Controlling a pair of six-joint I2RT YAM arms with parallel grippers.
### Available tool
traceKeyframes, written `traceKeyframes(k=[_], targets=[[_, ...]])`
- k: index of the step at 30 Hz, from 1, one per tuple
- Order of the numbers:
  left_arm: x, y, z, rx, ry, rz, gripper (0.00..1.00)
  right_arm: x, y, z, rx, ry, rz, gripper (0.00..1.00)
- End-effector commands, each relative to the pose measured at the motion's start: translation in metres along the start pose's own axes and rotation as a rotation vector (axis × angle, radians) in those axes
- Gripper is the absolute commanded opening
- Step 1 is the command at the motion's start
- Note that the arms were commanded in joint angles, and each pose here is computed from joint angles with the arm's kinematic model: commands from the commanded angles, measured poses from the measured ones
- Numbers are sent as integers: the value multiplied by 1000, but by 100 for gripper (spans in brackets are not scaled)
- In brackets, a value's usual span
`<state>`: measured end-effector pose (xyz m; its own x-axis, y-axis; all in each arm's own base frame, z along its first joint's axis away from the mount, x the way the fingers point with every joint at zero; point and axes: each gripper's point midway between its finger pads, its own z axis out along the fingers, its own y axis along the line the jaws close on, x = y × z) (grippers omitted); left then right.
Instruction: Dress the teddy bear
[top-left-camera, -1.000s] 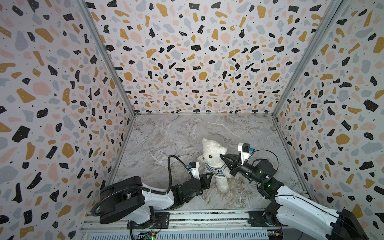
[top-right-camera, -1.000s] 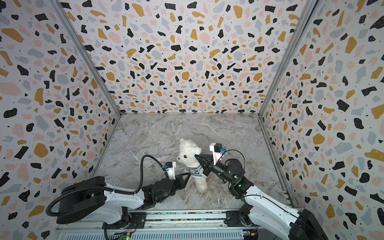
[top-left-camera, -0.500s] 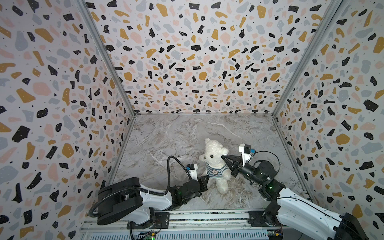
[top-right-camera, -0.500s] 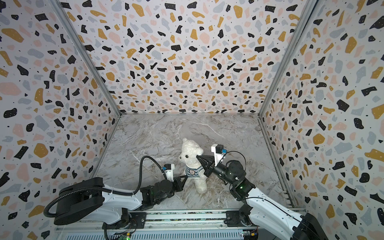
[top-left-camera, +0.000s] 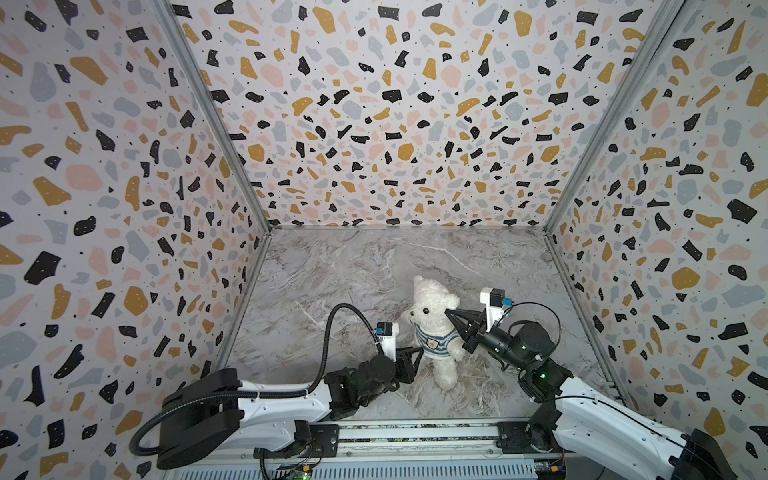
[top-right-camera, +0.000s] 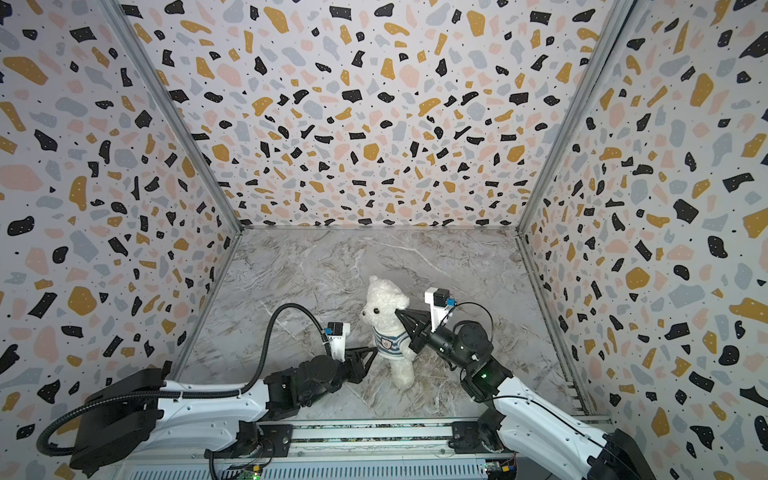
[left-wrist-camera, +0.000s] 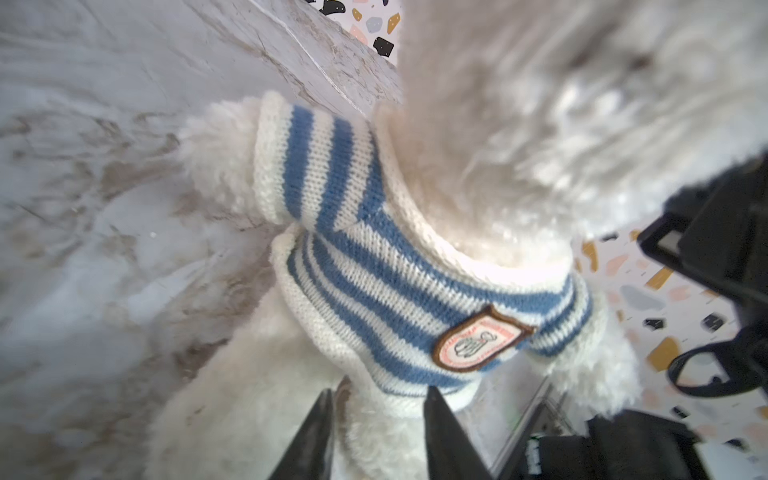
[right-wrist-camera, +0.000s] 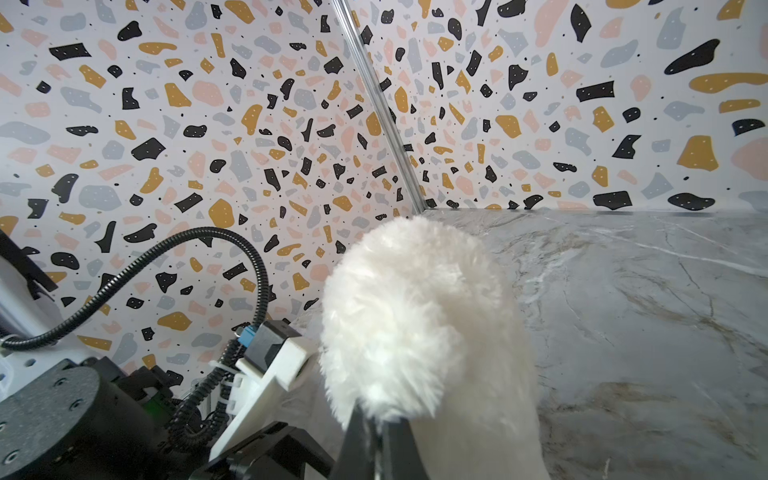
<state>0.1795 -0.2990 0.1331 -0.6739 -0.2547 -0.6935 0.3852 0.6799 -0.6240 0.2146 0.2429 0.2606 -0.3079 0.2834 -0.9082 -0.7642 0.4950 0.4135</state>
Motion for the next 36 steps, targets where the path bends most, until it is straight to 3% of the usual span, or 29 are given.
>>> traceKeyframes(k=[1, 6, 16, 30, 36], targets=[[-18, -12, -10, -20, -8, 148, 47, -6, -3, 2, 32, -12, 11, 0], [-35, -25, -16, 1, -54, 148, 50, -3, -21, 2, 129, -20, 50, 0], [-19, -72, 6, 56, -34, 188, 52, 12, -52, 5, 283, 15, 162, 0], [13, -78, 36, -24, 21, 199, 58, 18, -70, -3, 389, 8, 253, 0], [18, -95, 43, 16, 27, 199, 68, 19, -78, -5, 454, 27, 284, 0]])
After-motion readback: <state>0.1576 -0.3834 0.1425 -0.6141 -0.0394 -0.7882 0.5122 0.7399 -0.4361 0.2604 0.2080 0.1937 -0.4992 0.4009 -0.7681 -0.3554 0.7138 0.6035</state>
